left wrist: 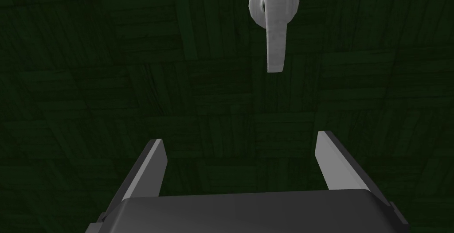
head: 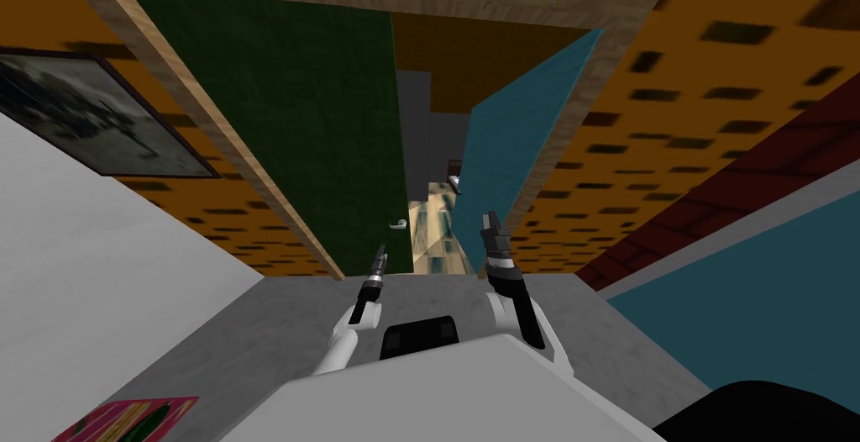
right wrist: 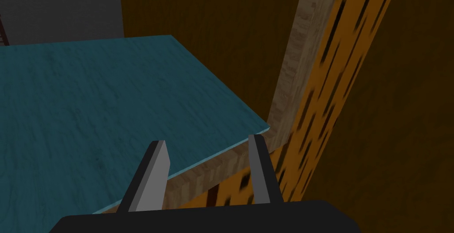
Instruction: Push the door open
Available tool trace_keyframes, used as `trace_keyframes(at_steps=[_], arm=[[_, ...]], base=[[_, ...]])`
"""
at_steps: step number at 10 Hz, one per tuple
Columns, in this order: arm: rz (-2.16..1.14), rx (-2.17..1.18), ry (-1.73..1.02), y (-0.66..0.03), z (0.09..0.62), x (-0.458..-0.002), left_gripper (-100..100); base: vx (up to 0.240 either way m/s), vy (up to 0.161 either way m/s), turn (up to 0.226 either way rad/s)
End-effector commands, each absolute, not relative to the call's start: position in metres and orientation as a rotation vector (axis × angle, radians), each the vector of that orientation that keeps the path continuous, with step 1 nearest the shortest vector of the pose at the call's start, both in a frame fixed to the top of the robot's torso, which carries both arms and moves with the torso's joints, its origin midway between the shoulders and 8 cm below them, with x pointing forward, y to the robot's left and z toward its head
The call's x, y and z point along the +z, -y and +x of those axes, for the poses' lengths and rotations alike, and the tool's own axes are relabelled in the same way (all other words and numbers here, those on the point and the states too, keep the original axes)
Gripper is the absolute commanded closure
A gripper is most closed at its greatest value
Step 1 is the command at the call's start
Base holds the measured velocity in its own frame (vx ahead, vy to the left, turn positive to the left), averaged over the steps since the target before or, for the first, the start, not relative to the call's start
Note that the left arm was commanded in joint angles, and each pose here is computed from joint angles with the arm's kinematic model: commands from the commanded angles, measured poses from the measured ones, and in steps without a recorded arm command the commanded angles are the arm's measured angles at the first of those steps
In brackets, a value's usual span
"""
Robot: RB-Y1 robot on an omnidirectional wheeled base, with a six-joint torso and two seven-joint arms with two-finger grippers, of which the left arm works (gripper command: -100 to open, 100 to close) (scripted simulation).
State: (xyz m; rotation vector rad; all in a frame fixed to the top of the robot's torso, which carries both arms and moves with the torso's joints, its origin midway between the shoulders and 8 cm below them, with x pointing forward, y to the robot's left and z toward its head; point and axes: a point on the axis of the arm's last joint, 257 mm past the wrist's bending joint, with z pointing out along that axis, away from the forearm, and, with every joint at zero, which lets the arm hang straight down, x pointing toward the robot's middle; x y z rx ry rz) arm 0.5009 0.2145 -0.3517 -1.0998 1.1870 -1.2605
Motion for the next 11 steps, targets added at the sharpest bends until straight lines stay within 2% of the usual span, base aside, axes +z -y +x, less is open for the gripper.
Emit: trace_keyframes(at_steps=[1, 11], arm=[[-1.112, -1.261, -1.2, -0.21, 0.5, -0.359, -100], [-1.166, -1.264, -1.261, -0.188, 0.495, -0.39, -100]], base=[[0.076, 0.031, -0.022], [0.056, 0.025, -0.018]])
